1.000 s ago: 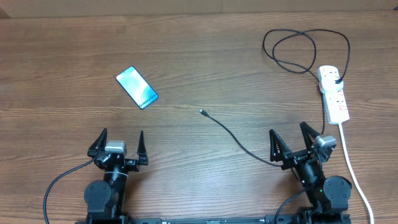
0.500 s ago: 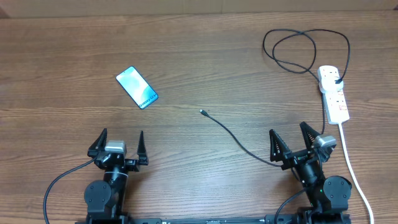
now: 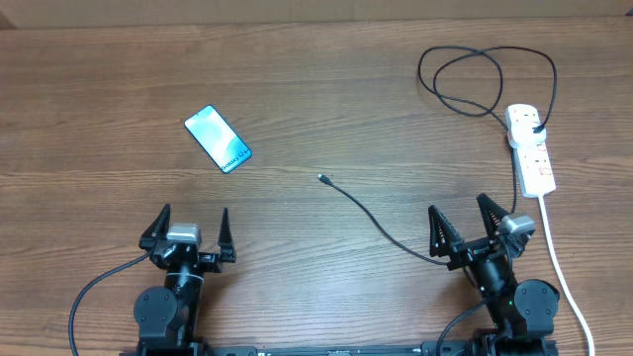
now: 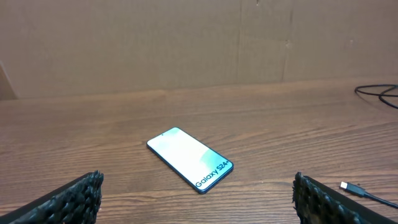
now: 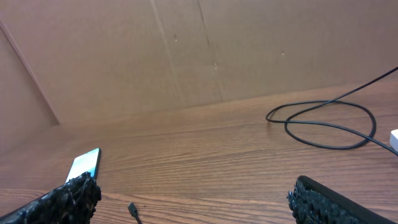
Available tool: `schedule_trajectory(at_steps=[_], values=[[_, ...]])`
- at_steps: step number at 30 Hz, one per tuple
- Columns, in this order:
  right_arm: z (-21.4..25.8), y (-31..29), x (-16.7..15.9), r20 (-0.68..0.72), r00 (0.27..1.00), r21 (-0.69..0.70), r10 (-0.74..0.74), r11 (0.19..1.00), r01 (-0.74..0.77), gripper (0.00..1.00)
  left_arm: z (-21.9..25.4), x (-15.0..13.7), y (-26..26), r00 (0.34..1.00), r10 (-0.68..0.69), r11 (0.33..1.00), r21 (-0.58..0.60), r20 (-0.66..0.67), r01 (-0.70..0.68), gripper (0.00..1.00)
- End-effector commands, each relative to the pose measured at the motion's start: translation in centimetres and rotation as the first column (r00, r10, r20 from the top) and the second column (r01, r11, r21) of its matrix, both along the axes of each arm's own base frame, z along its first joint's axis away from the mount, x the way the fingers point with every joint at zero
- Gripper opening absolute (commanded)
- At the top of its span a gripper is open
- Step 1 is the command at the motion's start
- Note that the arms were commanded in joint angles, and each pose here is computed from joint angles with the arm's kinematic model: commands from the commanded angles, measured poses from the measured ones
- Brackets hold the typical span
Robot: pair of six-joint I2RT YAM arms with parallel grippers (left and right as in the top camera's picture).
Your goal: Plug charger to phone and switch on socket
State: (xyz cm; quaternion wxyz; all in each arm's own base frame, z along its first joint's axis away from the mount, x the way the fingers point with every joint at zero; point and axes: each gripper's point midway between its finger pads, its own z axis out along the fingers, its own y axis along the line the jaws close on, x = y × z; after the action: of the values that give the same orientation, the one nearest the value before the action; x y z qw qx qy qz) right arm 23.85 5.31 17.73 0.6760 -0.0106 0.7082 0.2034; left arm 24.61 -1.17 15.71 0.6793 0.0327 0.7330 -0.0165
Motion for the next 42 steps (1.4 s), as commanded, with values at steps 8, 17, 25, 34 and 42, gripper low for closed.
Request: schedule_trajectory(at_steps=[8, 17, 25, 34, 42], values=[[-0.2, -0.1, 0.0, 0.004, 1.0, 0.003, -0.006, 1.0, 0.006, 1.0, 0.0, 0.0, -0.1, 1.0, -0.004, 1.0, -0.006, 0.003, 0.004, 0.99], [-0.2, -0.1, 0.0, 0.004, 1.0, 0.003, -0.006, 1.0, 0.006, 1.0, 0.0, 0.0, -0.2, 1.0, -0.009, 1.0, -0.008, 0.003, 0.009, 1.0], [-0.2, -0.1, 0.0, 0.004, 1.0, 0.003, -0.006, 1.0, 0.006, 1.0, -0.2, 0.0, -0.3, 1.0, -0.004, 0.988, -0.155, -0.016, 0.001, 1.0], [-0.2, -0.1, 0.0, 0.004, 1.0, 0.003, -0.006, 1.0, 0.006, 1.0, -2.3, -0.1, -3.1, 0.976, -0.157, 0.914, -0.397, -0.149, 0.086, 1.0], [-0.2, -0.1, 0.0, 0.004, 1.0, 0.003, -0.006, 1.0, 0.006, 1.0, 1.9, 1.0, -1.8, 0.966, -0.08, 0.924, -0.381, -0.247, -0.02, 1.0]])
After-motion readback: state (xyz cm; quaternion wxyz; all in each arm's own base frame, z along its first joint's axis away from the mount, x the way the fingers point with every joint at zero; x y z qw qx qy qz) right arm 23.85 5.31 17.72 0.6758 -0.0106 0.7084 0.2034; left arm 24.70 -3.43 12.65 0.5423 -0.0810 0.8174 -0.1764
